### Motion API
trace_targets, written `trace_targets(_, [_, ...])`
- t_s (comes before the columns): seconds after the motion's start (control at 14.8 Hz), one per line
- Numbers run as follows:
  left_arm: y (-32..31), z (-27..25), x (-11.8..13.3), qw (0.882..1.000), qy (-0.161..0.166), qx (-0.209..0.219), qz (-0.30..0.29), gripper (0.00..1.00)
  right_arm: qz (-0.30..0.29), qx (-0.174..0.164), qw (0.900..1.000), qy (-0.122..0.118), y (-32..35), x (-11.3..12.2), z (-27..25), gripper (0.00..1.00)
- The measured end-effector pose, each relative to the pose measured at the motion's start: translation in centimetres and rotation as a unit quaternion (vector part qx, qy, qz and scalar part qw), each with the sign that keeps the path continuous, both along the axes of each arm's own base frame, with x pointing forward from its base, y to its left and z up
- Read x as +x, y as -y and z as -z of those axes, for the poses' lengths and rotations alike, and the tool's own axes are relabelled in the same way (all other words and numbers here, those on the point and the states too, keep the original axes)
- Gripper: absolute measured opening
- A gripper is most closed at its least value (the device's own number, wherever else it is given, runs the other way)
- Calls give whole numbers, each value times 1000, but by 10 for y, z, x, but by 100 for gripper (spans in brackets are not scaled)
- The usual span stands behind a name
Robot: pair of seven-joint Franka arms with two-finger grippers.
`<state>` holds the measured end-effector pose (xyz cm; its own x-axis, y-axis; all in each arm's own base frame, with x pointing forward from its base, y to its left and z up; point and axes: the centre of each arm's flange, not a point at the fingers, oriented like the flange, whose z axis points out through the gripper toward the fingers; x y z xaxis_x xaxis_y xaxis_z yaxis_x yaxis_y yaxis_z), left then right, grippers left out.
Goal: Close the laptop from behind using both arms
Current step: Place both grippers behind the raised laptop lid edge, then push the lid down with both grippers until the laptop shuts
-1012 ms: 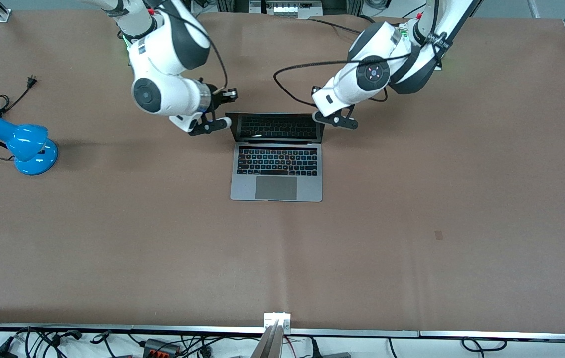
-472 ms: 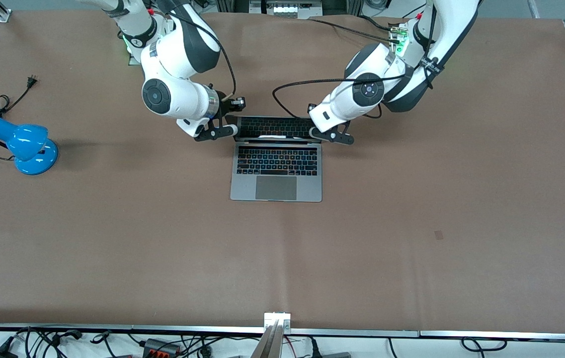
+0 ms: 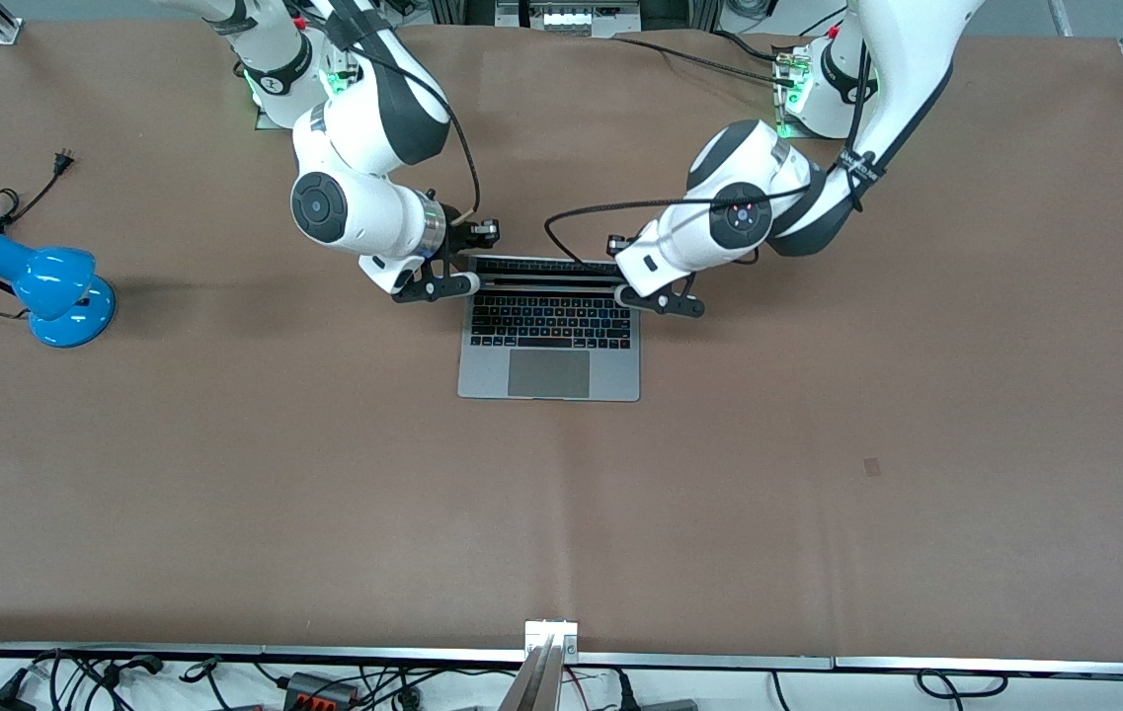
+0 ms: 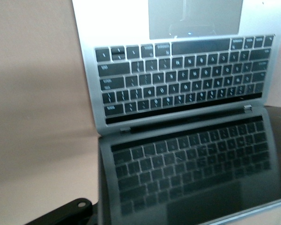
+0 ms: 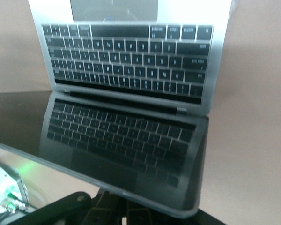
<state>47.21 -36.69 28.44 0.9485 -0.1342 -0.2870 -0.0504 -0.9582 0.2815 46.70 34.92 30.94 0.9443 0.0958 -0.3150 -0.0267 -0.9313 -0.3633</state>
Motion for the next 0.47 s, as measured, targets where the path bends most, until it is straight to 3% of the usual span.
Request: trace_targets(0.47, [-7,16,31,1000,-8,-12,-19,1,25,-7,1000,11,-3,40,25,1])
